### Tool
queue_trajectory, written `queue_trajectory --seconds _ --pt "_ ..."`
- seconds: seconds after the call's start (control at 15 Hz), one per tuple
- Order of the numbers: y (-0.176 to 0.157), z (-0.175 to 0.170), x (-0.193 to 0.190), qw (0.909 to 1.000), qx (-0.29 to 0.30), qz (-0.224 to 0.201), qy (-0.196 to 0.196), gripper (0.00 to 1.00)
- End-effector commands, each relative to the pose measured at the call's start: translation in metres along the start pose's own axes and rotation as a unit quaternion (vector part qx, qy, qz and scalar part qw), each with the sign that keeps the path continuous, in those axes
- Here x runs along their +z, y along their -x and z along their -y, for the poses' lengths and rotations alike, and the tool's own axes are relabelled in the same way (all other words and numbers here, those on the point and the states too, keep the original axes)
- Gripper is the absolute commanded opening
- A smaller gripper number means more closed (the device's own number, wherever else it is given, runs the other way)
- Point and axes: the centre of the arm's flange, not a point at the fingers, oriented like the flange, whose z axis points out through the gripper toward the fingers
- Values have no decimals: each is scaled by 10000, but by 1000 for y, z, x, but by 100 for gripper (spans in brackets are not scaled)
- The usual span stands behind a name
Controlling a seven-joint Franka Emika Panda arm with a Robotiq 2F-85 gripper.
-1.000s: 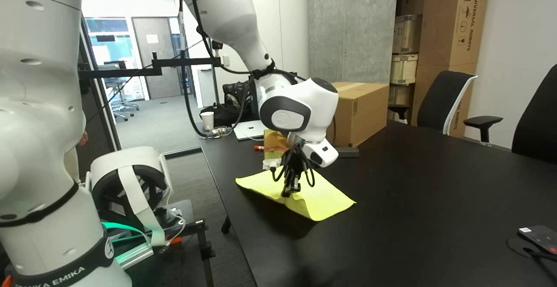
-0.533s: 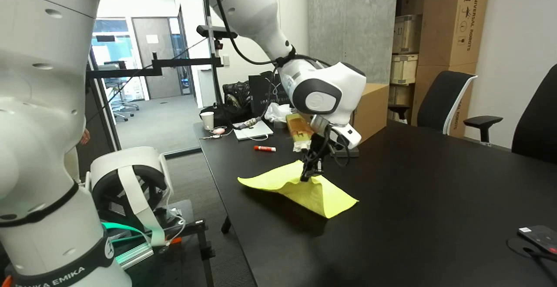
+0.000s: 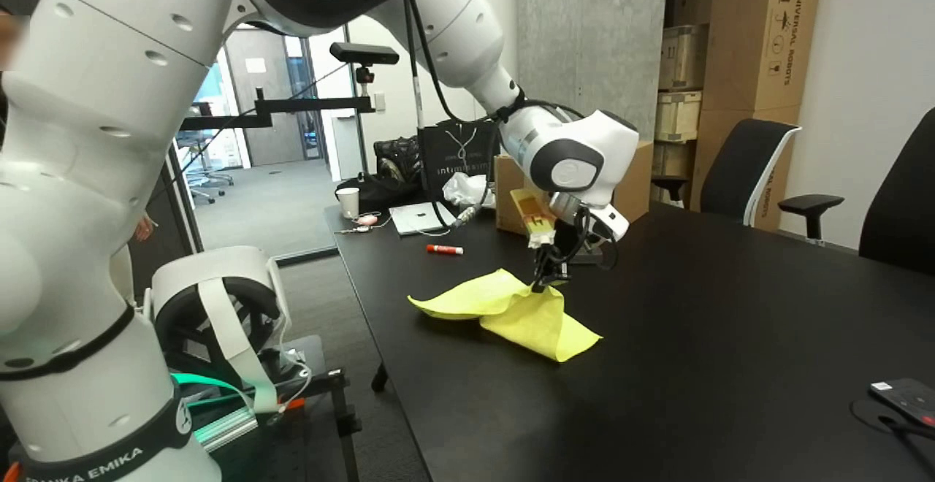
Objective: Fold the towel once
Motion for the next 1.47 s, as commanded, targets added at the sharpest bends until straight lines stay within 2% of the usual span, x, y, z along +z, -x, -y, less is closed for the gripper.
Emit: queue_trajectory --seconds 0.0,0.33,0.47,0.67,0.73,0.87,0.93,1.27,1.4 --pt "-37 27 -4 9997 128 -89 173 4" --pt "-61 27 14 9960 621 -236 598 6" --pt "-66 20 21 9921 922 -268 809 3" --pt "-73 5 27 9851 1368 -208 1021 6" --pt "-75 1 30 9834 1461 -202 1054 30" --pt "-72 -2 26 9831 1527 -144 999 34" --pt "-71 -2 25 9830 1540 -153 990 40" --pt "-39 5 8 9875 1298 -270 847 78" --pt "-19 11 8 9911 988 -201 867 93"
